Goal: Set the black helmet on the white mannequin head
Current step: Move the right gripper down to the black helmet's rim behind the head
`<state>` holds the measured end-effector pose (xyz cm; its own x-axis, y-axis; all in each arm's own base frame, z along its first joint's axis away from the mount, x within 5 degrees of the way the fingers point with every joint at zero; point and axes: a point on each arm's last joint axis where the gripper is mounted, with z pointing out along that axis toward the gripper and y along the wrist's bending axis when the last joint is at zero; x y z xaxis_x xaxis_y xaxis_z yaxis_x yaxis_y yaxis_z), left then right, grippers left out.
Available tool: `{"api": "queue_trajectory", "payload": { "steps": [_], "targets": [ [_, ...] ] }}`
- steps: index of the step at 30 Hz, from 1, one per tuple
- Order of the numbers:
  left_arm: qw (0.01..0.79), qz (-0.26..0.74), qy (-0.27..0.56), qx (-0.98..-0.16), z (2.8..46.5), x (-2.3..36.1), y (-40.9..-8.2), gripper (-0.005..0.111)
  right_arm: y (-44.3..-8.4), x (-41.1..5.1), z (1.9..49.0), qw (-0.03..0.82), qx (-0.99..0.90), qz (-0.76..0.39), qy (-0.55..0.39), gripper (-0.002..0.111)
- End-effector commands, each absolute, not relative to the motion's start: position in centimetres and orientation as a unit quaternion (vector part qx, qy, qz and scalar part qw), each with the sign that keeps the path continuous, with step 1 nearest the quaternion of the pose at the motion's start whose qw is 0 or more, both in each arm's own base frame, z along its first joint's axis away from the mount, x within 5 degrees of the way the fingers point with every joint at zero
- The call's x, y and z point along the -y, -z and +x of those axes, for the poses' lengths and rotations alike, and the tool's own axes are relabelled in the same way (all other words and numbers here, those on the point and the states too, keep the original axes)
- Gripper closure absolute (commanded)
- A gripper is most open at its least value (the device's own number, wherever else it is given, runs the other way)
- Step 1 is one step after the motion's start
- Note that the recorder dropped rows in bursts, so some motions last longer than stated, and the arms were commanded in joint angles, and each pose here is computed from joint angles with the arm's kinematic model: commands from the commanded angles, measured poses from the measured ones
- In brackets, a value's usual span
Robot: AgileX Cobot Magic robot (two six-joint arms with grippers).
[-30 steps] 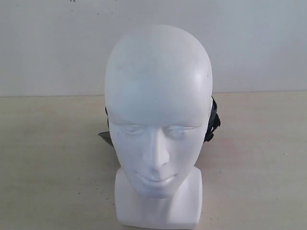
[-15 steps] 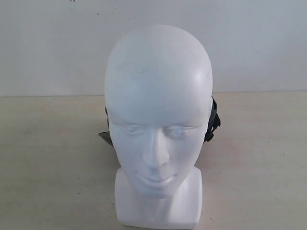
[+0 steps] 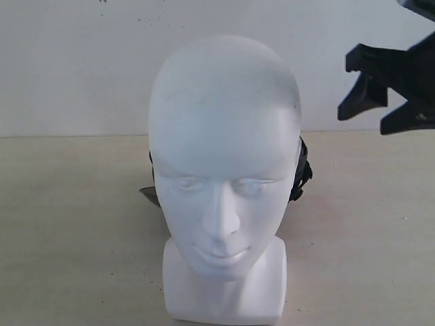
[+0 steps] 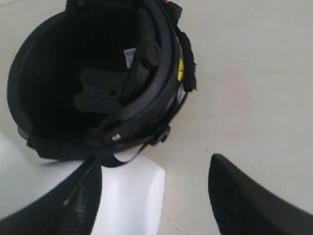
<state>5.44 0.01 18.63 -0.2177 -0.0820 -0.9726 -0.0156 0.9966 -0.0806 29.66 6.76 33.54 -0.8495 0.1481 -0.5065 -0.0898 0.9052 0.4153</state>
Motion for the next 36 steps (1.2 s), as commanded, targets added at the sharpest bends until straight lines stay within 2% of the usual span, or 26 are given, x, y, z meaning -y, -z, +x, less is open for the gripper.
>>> {"api": "queue_trajectory", "payload": {
  "steps": [1, 6, 12, 18, 25, 28, 36],
  "targets": [
    [0.625, -0.032, 0.028, -0.780, 5.4, 0.0, -18.5, 0.102, -34.1, -7.8, 34.0, 0.243, -0.942, -0.002, -0.232, 0.048],
    [0.625, -0.032, 0.028, -0.780, 5.4, 0.0, -18.5, 0.102, -32.5, -8.7, 38.5, 0.235, -0.941, 0.002, -0.244, 0.049],
    [0.625, -0.032, 0.028, -0.780, 5.4, 0.0, -18.5, 0.102, -29.2, -9.3, 41.2, 0.214, -0.943, 0.020, -0.254, 0.049],
    [0.625, -0.032, 0.028, -0.780, 5.4, 0.0, -18.5, 0.102, -26.9, -10.6, 42.3, 0.206, -0.945, 0.018, -0.255, 0.049],
    [0.625, -0.032, 0.028, -0.780, 5.4, 0.0, -18.5, 0.102, -26.3, -11.3, 42.8, 0.232, -0.946, 0.007, -0.228, 0.049],
    [0.625, -0.032, 0.028, -0.780, 5.4, 0.0, -18.5, 0.102, -25.5, -11.3, 43.0, 0.227, -0.953, 0.009, -0.200, 0.049],
    [0.625, -0.032, 0.028, -0.780, 5.4, 0.0, -18.5, 0.102, -23.6, -11.4, 43.4, 0.201, -0.960, 0.014, -0.196, 0.049]
  ]
}}
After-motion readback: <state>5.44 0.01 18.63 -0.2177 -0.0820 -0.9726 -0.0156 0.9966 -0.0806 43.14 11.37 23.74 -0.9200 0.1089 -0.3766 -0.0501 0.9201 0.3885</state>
